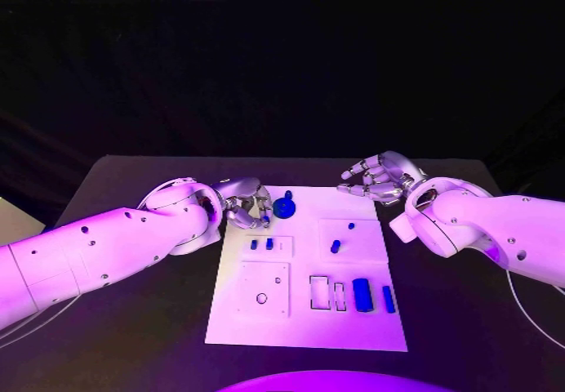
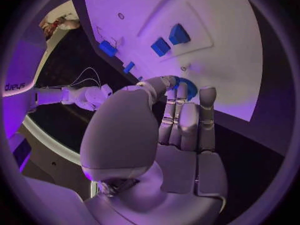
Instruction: Assemble the parts on the task board
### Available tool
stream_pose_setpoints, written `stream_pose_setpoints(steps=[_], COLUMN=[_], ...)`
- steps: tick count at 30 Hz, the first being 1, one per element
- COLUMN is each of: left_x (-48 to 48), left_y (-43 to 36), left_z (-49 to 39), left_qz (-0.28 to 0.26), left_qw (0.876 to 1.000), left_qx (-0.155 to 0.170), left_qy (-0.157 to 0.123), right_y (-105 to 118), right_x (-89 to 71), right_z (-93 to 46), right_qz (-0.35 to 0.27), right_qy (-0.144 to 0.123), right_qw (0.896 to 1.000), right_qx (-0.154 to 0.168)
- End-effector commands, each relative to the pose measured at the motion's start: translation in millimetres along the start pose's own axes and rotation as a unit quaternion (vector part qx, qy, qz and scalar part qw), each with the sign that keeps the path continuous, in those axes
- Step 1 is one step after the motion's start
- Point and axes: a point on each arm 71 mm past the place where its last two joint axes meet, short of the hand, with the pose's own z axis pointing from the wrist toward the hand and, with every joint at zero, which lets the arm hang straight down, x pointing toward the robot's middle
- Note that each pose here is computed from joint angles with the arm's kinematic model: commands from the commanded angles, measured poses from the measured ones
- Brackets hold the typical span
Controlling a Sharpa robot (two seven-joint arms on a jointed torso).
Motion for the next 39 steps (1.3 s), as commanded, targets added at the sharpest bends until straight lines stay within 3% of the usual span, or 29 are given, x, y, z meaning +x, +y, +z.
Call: stream_pose_setpoints(steps=[1,14,39], left_x=[1.7,5.5,13.0], left_y=[1.0,6.6,5.9], left_z=[0.3,2.0,7.1], left_qz=[-0.004,0.001,0.002], left_qw=[1.0,1.0,0.999], left_qx=[-0.005,-0.014,-0.016], left_qy=[0.015,0.026,0.044], right_y=[1.2,1.5,1.6], right_x=[1.2,1.6,1.9], right_z=[-0.4,-0.3,0.0], right_qz=[-0.007,-0.009,-0.009], right_qy=[0.005,0.005,0.005], right_qw=[1.0,1.0,1.0], right_qx=[-0.007,-0.007,-0.007])
